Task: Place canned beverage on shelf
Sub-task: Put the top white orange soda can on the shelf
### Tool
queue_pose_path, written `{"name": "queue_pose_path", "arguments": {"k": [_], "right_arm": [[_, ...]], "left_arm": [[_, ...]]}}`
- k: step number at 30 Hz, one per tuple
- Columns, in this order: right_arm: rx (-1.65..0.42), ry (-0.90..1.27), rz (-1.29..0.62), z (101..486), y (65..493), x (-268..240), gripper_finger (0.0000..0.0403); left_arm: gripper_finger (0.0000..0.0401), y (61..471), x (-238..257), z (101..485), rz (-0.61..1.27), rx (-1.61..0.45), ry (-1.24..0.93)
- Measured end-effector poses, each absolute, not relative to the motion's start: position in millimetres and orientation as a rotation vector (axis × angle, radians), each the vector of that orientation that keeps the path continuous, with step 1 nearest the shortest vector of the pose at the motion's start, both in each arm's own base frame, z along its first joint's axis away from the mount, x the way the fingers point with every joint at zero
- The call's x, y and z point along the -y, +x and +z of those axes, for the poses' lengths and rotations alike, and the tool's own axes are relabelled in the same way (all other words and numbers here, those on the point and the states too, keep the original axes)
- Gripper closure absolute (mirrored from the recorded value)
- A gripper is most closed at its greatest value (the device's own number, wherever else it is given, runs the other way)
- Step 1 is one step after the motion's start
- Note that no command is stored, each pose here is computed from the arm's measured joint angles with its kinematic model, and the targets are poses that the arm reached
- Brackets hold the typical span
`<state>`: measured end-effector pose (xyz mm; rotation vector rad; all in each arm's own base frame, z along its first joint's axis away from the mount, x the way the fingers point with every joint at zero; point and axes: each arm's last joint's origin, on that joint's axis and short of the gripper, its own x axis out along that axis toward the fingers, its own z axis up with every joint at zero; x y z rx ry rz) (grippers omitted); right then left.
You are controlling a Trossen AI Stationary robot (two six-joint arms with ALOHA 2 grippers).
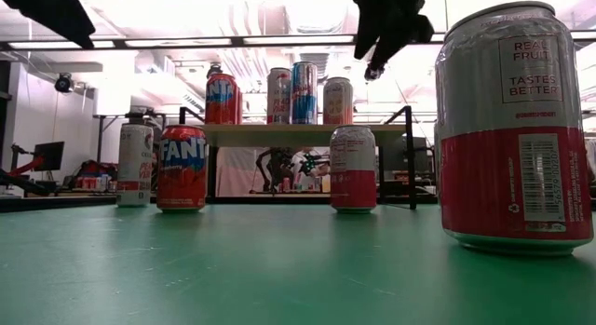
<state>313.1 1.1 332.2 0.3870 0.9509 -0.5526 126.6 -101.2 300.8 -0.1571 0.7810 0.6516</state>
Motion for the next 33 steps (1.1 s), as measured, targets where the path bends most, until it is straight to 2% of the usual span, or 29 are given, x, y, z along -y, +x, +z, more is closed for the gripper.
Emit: {"name": "queue_pose_path", "arguments": {"k": [6, 11, 20, 33], "right_arm": [[-0.927, 0.409, -0.625, 329.6, 315.4, 2.9, 0.0089], [-0.963, 0.421, -0.673, 314.9, 325.6, 9.4, 0.005], [-1.051, 0.438, -0.748, 279.0, 347.3, 16.7, 0.0046], [-1.104, 0.443, -0.791, 246.5, 365.8, 18.7, 0.0046]], "left_arm": [[0.0079, 127.1, 100.9, 301.4, 0.656, -0.753, -0.148], [0.0079, 128.2, 100.8, 302.3, 0.663, -0.709, -0.135], [0.0079, 128.7, 100.4, 303.1, 0.669, -0.677, -0.12], [0.0079, 129.0, 100.1, 303.6, 0.663, -0.664, -0.078]]}}
